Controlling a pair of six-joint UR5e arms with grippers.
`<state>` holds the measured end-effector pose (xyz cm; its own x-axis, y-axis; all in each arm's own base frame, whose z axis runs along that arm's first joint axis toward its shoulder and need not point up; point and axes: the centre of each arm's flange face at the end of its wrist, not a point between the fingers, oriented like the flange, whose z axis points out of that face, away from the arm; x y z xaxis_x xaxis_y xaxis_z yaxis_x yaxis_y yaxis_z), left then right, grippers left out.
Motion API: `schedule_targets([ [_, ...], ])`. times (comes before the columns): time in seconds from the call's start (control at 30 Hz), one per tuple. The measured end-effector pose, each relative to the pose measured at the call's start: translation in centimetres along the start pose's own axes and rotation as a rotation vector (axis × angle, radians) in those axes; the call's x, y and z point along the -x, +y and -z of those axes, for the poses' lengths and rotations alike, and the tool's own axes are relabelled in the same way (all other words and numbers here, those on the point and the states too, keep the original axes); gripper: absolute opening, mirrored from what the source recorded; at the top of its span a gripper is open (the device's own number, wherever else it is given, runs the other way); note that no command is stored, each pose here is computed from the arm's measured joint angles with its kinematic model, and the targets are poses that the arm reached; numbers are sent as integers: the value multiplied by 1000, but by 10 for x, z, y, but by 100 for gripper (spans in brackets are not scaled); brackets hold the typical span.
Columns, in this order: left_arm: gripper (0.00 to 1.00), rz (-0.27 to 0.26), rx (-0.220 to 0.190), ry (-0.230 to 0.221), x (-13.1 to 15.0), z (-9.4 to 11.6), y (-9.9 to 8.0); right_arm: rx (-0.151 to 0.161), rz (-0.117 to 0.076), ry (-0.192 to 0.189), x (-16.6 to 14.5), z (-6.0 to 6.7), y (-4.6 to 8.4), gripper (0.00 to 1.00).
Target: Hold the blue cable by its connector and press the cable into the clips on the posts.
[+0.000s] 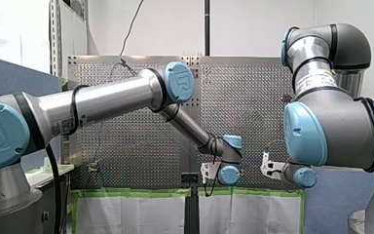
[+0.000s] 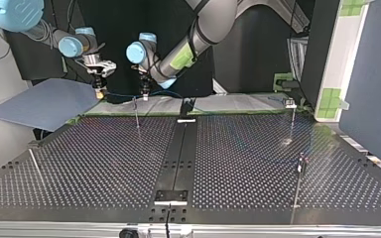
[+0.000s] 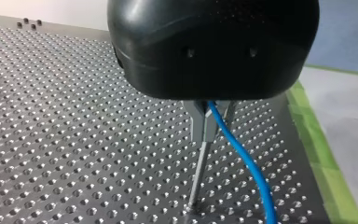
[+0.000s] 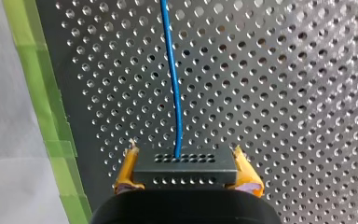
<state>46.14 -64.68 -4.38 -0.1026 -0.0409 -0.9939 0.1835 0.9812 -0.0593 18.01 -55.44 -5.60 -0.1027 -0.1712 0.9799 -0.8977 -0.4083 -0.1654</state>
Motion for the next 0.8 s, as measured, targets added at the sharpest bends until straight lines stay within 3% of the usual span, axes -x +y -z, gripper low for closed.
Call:
schedule_targets([
  [0.3,0,1,-8,3,-4,-14,2,18,-33,13,-5,-2,12,0],
  [0.53,0,-14,-11,35,-24,-12,4,23,-33,17,-5,-3,16,0],
  [0.8,0,-5,-9,37,-26,-14,7,29,-31,20,-6,-3,18,0],
])
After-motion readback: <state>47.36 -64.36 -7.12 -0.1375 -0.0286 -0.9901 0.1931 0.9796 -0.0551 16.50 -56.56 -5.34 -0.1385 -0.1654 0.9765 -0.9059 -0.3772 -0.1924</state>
